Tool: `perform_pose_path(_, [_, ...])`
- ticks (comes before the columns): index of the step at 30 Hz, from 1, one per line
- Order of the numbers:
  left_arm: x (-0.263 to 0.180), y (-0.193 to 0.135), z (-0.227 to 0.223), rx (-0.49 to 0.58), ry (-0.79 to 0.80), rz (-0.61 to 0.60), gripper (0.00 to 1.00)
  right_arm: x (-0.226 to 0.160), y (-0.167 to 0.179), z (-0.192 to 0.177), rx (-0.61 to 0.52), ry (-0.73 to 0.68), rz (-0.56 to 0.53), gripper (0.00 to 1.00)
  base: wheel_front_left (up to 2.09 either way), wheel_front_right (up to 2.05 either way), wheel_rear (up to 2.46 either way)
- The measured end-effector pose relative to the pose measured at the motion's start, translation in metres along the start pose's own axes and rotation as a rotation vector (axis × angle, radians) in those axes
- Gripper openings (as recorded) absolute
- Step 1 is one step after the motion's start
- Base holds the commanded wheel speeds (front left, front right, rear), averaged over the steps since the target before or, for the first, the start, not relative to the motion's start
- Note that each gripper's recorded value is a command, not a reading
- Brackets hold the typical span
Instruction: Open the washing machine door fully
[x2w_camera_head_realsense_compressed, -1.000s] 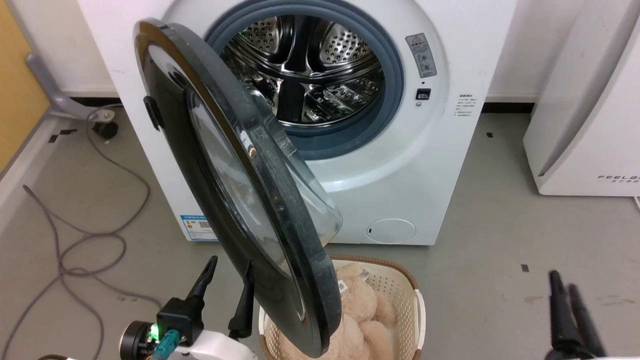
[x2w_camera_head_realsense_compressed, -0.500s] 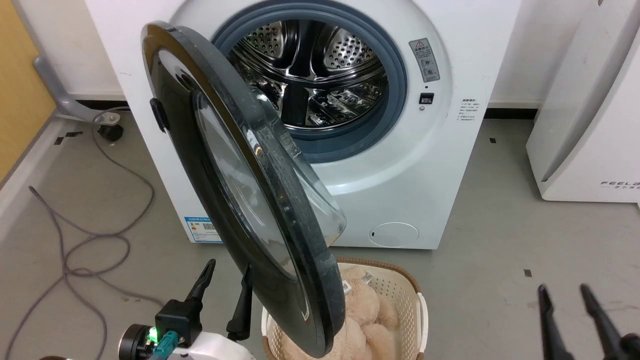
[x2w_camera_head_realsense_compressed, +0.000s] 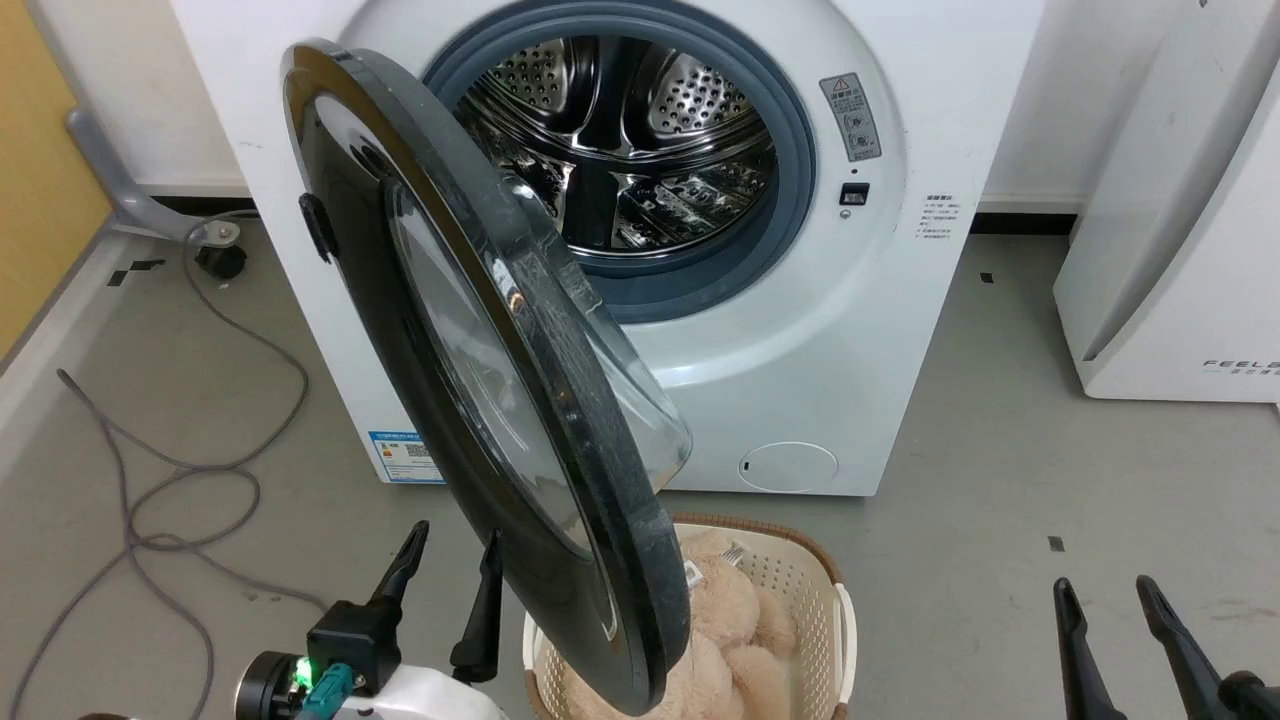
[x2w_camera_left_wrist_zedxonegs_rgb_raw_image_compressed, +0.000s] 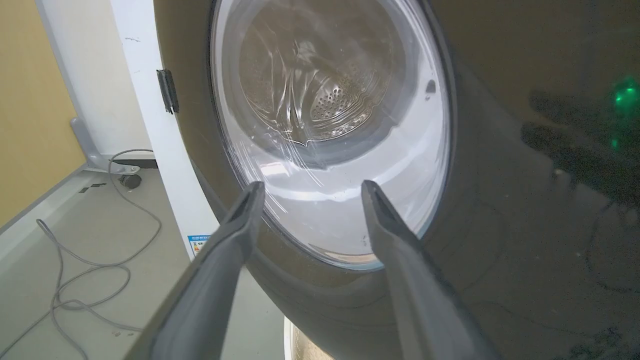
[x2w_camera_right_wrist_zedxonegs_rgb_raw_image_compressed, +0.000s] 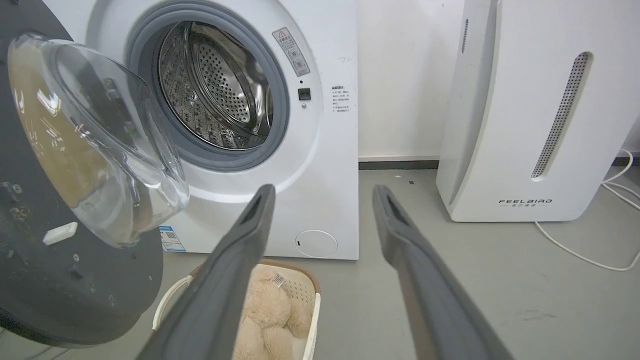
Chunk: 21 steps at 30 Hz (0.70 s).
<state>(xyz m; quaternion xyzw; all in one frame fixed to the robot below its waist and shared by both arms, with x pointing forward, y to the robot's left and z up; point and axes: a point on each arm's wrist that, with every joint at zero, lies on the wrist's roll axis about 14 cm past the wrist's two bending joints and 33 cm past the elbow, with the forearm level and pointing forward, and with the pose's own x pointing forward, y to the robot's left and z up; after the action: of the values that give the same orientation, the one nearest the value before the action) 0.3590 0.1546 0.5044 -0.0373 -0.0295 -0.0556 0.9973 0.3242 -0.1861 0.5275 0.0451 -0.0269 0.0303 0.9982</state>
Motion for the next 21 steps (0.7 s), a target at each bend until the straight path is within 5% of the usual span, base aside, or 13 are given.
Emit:
perform_pose_path(1, [0.000, 0.000, 0.000, -0.002, 0.001, -0.001, 0.29, 0.000, 0.000, 0.000, 0.003, 0.002, 0.000, 1.00, 0.00, 0.00, 0.00])
perform_pose_path(2, [0.000, -0.001, -0.001, -0.005, 0.002, -0.002, 0.00, 0.000, 0.000, -0.001, 0.002, 0.006, -0.001, 1.00, 0.00, 0.00, 0.00])
perform_pose_path(14, [0.002, 0.004, 0.022, 0.004, -0.068, 0.023, 0.00, 0.002, 0.000, 0.002, 0.000, 0.009, 0.001, 1.00, 0.00, 0.00, 0.00])
perform_pose_path(21, [0.000, 0.000, 0.154, 0.031, -0.486, 0.029, 0.00, 0.004, -0.001, 0.001, 0.003, 0.012, 0.001, 1.00, 0.00, 0.00, 0.00])
